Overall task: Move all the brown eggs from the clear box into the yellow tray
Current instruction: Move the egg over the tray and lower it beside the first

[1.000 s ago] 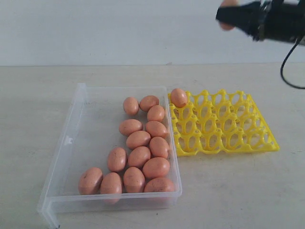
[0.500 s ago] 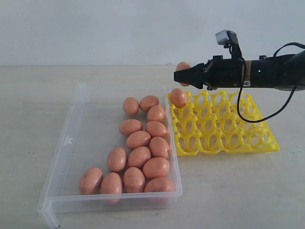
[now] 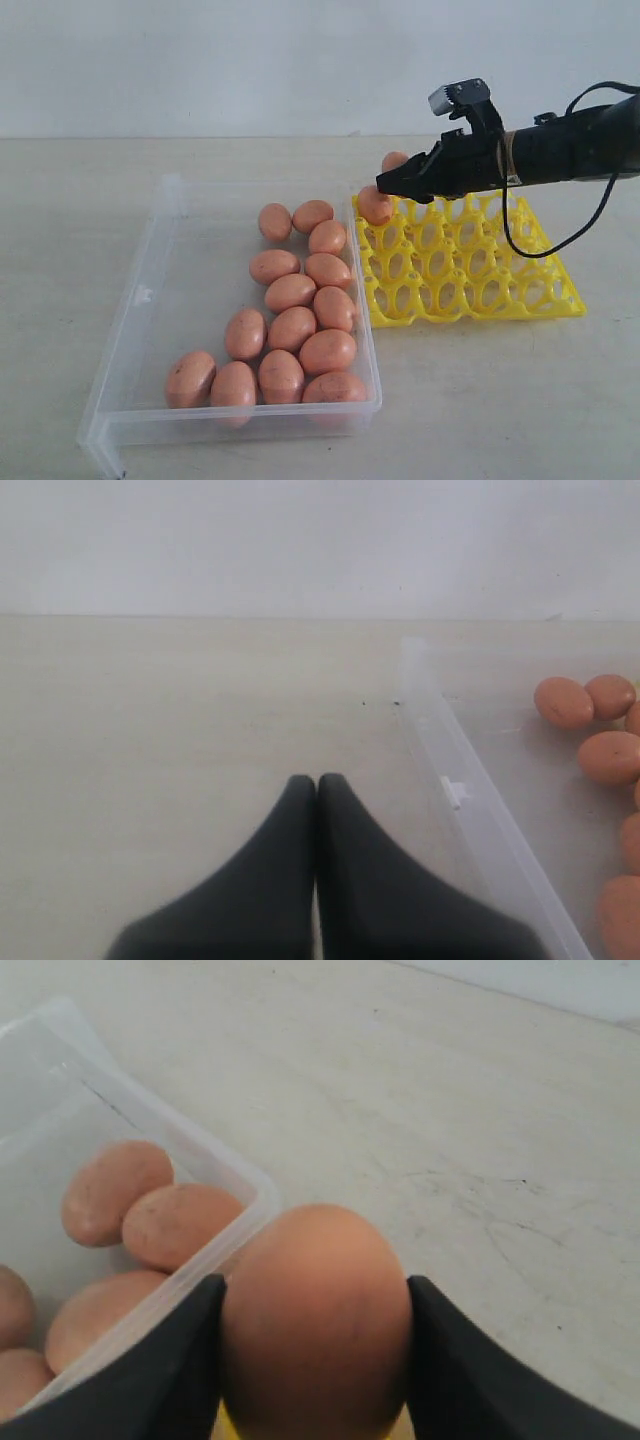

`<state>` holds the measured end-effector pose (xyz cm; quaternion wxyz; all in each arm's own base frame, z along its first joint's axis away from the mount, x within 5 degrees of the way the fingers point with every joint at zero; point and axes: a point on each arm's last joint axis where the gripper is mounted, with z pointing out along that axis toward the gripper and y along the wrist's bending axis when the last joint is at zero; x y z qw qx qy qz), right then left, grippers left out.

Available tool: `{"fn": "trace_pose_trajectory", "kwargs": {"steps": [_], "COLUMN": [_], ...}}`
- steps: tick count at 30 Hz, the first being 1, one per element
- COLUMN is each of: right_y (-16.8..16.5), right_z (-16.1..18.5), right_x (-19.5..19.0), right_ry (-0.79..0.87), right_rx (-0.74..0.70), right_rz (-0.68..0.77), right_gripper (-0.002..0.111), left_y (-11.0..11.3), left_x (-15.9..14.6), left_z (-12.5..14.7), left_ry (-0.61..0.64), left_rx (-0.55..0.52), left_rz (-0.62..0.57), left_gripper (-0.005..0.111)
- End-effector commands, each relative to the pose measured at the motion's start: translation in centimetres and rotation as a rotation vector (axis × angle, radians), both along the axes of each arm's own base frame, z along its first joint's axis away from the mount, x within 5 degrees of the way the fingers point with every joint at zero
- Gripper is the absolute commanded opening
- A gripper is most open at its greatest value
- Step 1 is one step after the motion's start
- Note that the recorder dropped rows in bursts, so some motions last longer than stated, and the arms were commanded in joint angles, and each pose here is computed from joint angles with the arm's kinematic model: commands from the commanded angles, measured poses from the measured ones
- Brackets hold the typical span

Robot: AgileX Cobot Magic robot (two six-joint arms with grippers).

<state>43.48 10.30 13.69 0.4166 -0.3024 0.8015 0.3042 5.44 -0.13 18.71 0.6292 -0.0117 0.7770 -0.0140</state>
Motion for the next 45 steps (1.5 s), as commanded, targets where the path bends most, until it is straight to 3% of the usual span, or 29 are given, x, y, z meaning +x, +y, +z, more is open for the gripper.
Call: {"fn": "trace_pose_trajectory", "kwargs": {"steps": [1,9,13,26,36,45], "right_y": [-0.6,-0.6,-1.2,-0.5,-0.9,-0.7], "right_z": [1.9,1.7,1.5,1.5,1.1,1.1], "right_x": [-0.1,0.2,0.6,-0.3,-0.1,-0.4], "right_ry": [-0.048,-0.133,-0.146,-0.145,-0.117,-0.091], "right_rx": [-0.105,-0.151,-0.217,-0.199,-0.239,-0.214], "right_rz": [0.005,0.028,-0.028,0.103,0.068,0.083], "right_gripper": [0.0,0.0,0.0,0.0,0.0,0.026], "left_y": [0.0,0.0,0.0,0.0,0.0,0.0], "left_x": [0.0,0.0,0.0,0.0,0.0,0.0], "left_z": [0.0,0.0,0.0,0.0,0.0,0.0], "left_ry": [-0.013,-0.013,-0.013,-0.013,-0.013,-0.013], "left_rx": [-0.004,-0.004,-0.004,-0.004,-0.004,-0.004], "left_rz": [-0.005,-0.005,-0.005,-0.005,-0.005,-0.005], "left_gripper": [-0.004,-0.004,-0.004,-0.004,-0.004,-0.004]}}
